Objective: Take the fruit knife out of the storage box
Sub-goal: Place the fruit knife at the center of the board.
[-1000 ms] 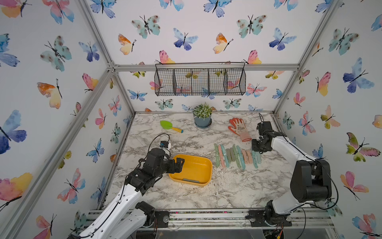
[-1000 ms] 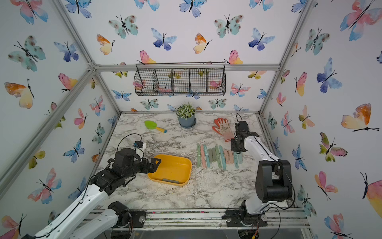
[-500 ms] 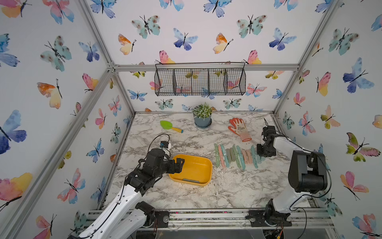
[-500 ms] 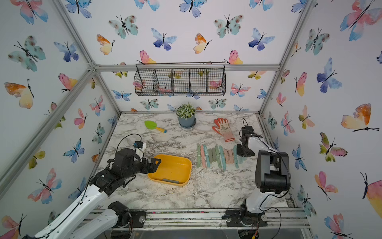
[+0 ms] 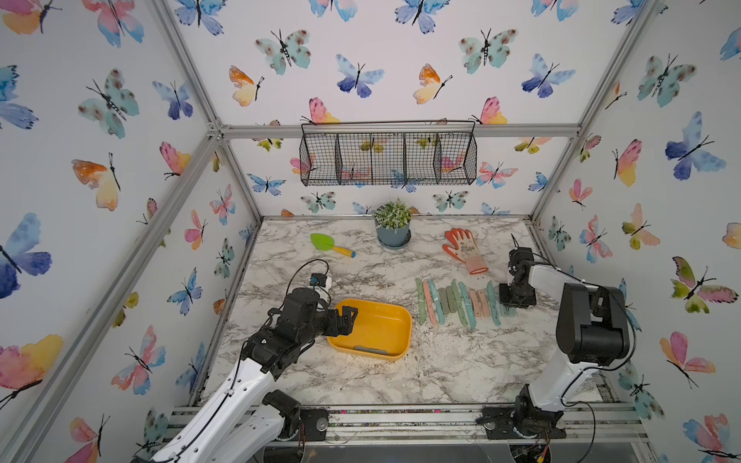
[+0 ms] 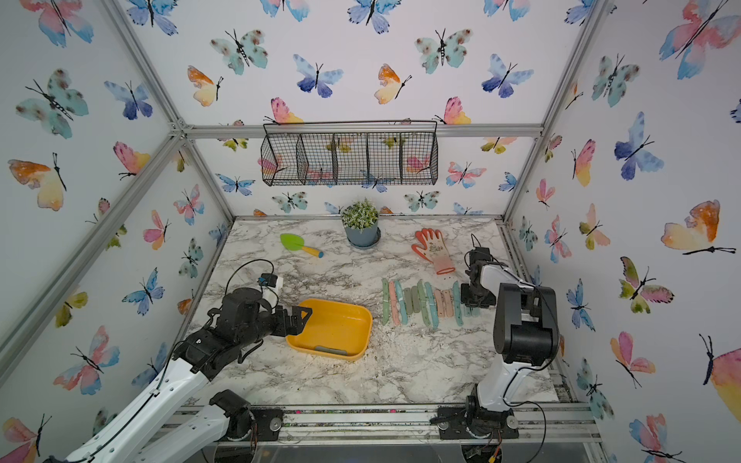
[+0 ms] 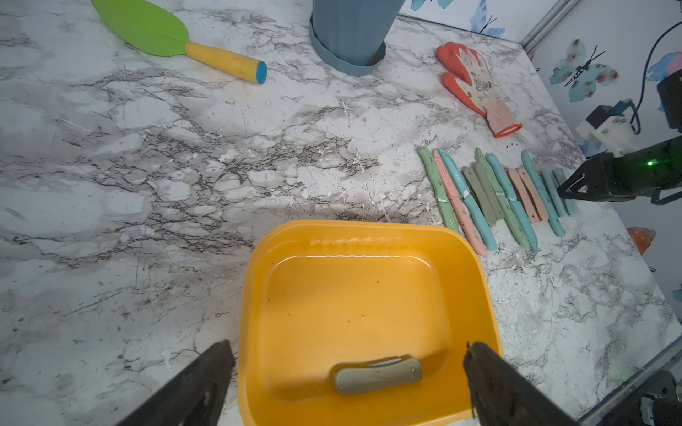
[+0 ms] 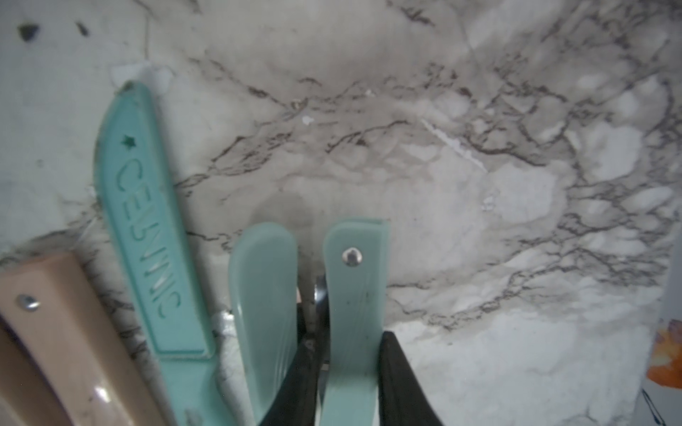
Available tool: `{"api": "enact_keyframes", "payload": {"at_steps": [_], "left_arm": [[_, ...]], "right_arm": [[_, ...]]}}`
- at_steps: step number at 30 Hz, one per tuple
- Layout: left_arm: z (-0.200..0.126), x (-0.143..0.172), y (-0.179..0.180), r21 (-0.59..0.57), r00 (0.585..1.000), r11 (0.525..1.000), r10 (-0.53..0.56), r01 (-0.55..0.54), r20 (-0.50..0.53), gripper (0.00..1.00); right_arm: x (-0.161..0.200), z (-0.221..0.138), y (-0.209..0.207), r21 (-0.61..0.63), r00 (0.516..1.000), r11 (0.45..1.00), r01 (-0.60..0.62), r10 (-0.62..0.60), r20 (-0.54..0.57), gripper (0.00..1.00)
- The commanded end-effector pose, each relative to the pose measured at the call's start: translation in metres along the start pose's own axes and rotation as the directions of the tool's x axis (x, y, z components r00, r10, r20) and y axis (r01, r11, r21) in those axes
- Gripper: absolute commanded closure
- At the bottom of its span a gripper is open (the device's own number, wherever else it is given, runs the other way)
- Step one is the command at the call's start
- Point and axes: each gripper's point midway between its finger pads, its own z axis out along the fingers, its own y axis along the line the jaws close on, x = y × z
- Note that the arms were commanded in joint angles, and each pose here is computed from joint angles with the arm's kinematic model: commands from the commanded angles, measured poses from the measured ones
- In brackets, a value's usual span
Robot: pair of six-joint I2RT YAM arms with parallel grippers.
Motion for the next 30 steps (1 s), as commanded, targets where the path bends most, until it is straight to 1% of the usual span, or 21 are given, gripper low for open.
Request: {"api": "enact_keyframes", "payload": {"at_steps": [1, 9, 12, 15, 16, 19, 21, 22, 23, 25, 26, 28, 30], "left_arm": [[-0.008, -0.012, -0.003, -0.001, 0.999, 1.0, 0.006, -0.006, 0.039, 0.02], [-0.009, -0.013, -0.002, -0.008, 0.999, 1.0, 0.003, -0.003, 0.045, 0.02], [-0.009, -0.012, -0.001, -0.008, 0.999, 1.0, 0.003, -0.003, 0.043, 0.02], [-0.009, -0.013, -0.001, -0.011, 0.999, 1.0, 0.002, -0.002, 0.046, 0.02], [-0.01, -0.013, -0.001, -0.012, 0.999, 1.0, 0.002, -0.001, 0.049, 0.02], [-0.01, -0.014, 0.001, -0.022, 0.999, 1.0, 0.0, 0.001, 0.051, 0.02], [-0.011, -0.015, 0.002, -0.033, 0.998, 0.999, -0.002, 0.004, 0.058, 0.02], [-0.012, -0.016, 0.004, -0.04, 0.998, 0.999, -0.004, 0.006, 0.064, 0.02], [-0.013, -0.018, 0.006, -0.057, 0.998, 0.998, -0.007, 0.011, 0.07, 0.02], [-0.02, -0.023, 0.014, -0.106, 0.996, 0.994, -0.022, 0.032, 0.091, 0.02], [-0.025, -0.025, 0.019, -0.133, 0.994, 0.99, -0.029, 0.044, 0.107, 0.02], [-0.034, -0.03, 0.028, -0.178, 0.987, 0.981, -0.044, 0.071, 0.151, 0.01], [-0.041, -0.034, 0.034, -0.198, 0.977, 0.976, -0.052, 0.093, 0.205, 0.02]], "right_arm": [[0.005, 0.004, -0.005, 0.027, 1.0, 1.0, 0.0, 0.0, -0.021, 0.74], [0.001, -0.004, -0.004, 0.011, 1.0, 1.0, -0.012, 0.012, 0.002, 0.6], [-0.003, -0.014, -0.005, 0.006, 0.999, 1.0, -0.023, 0.023, 0.024, 0.58], [-0.012, -0.037, -0.004, -0.019, 0.996, 0.999, -0.034, 0.036, 0.077, 0.59], [-0.018, -0.05, -0.002, -0.023, 0.992, 0.999, -0.028, 0.03, 0.119, 0.6], [-0.036, -0.094, 0.007, 0.02, 0.969, 1.0, 0.011, -0.015, 0.248, 0.59], [-0.047, -0.127, 0.031, 0.014, 0.937, 0.996, 0.084, -0.084, 0.339, 0.58], [-0.05, -0.14, 0.05, 0.004, 0.915, 0.99, 0.143, -0.134, 0.38, 0.57], [-0.051, -0.153, 0.075, -0.021, 0.885, 0.975, 0.221, -0.192, 0.425, 0.57], [-0.046, -0.173, 0.128, -0.085, 0.812, 0.92, 0.382, -0.291, 0.506, 0.57], [-0.041, -0.184, 0.156, -0.127, 0.774, 0.882, 0.453, -0.319, 0.547, 0.56], [-0.024, -0.201, 0.206, -0.213, 0.702, 0.78, 0.588, -0.362, 0.613, 0.56], [-0.005, -0.215, 0.248, -0.255, 0.629, 0.674, 0.693, -0.392, 0.671, 0.56]]}}
